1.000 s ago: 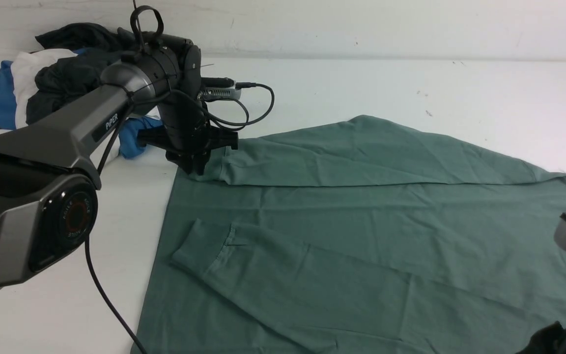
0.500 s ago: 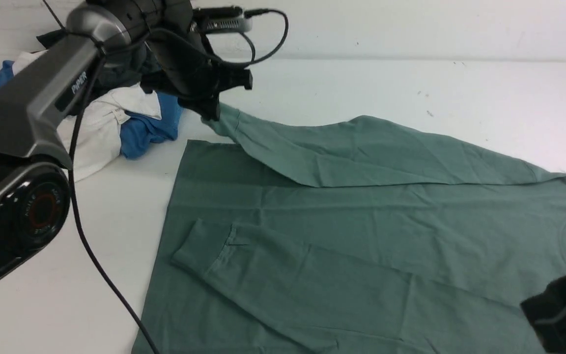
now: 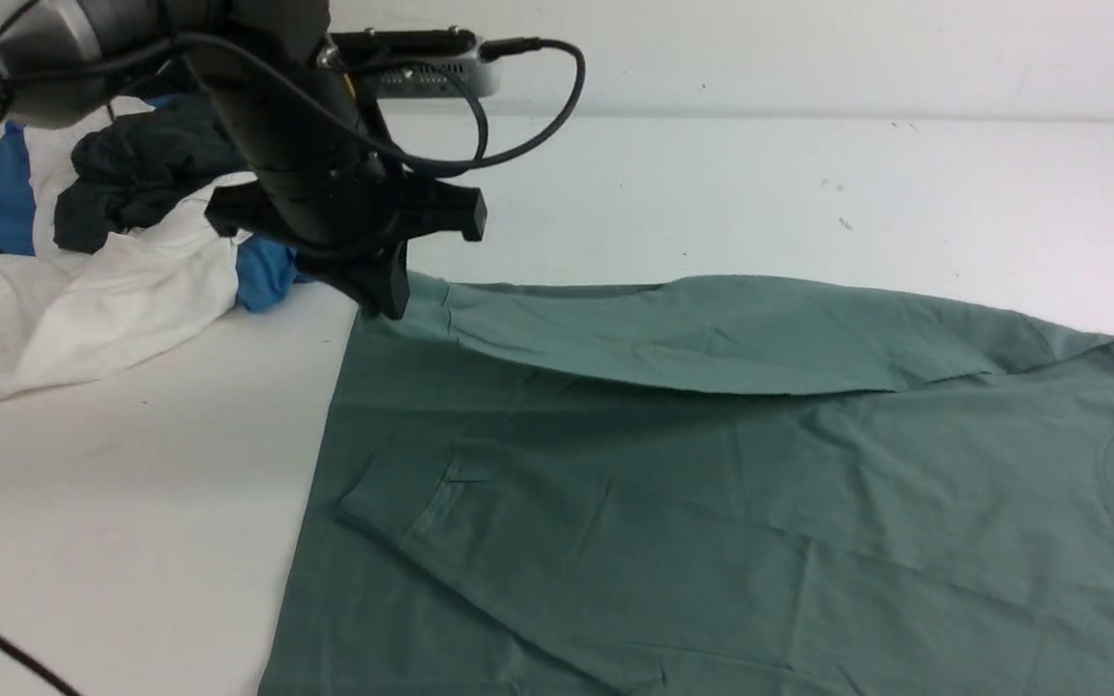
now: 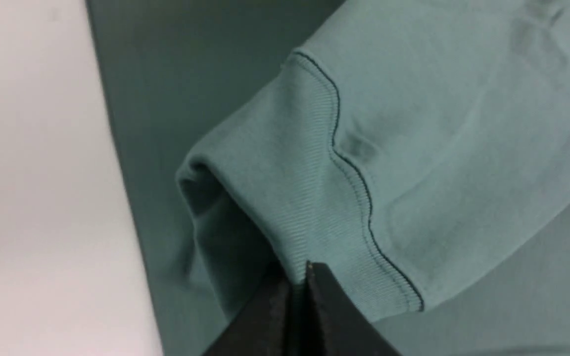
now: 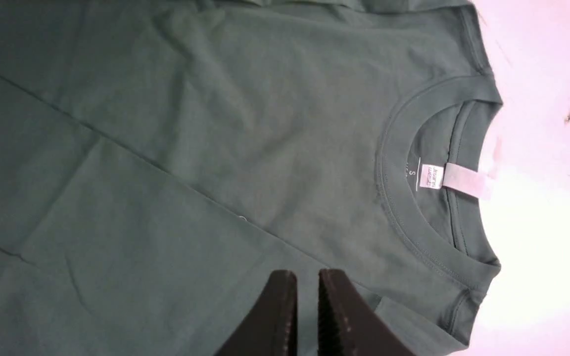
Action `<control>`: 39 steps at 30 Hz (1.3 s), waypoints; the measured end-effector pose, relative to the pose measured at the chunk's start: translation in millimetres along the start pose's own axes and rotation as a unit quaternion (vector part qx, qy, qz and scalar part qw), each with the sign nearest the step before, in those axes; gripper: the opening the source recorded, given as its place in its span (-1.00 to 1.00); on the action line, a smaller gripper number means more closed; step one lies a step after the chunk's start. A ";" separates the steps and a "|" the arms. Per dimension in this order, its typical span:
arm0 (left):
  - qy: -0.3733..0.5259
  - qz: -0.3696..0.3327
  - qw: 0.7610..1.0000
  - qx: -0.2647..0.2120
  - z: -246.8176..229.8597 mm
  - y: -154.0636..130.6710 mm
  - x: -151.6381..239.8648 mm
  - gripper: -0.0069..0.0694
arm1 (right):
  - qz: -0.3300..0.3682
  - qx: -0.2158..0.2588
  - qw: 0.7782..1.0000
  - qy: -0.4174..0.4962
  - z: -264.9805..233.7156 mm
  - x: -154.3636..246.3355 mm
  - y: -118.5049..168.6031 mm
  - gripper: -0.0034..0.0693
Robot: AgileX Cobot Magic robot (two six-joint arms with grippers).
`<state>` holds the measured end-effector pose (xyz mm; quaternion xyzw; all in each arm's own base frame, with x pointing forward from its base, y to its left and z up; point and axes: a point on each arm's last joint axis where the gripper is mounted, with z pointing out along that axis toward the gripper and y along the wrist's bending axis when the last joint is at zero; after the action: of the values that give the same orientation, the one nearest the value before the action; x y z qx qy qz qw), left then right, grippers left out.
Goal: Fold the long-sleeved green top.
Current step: Use the left arm to drag and drop the cuff onto the cuff closest to the left arm
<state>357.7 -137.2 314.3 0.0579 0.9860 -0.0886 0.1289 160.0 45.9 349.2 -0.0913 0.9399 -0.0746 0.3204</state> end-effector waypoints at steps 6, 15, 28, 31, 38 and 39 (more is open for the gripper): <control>0.051 0.004 0.999 -0.007 9.4 -4.3 40.6 -0.81 | 0.002 -0.009 1.000 -0.013 0.6 -2.6 0.1 -0.89; 0.103 0.031 0.994 -0.033 35.1 -17.4 68.7 -0.81 | 0.001 -0.027 1.000 -0.010 0.5 -2.1 3.4 -0.90; 0.146 0.013 0.988 -0.056 55.9 -7.6 88.5 -0.81 | 0.004 -0.037 0.999 -0.007 0.4 -1.6 5.1 -0.90; 0.146 0.012 0.988 -0.055 55.9 -7.8 88.5 -0.80 | 0.001 -0.039 0.999 -0.010 0.3 -2.1 5.4 -0.90; 0.146 0.013 0.988 -0.055 55.9 -8.0 88.6 -0.47 | -0.002 -0.045 0.999 -0.009 0.2 -2.0 6.6 -0.90; 0.145 0.016 0.988 -0.058 55.9 -7.9 88.6 -0.41 | -0.001 -0.046 0.999 -0.009 0.2 -2.0 6.7 -0.90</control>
<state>285.2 -147.4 238.9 0.0786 0.9966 -0.0202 -0.0114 160.8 52.8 348.8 -0.1078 0.9392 -0.0311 0.3245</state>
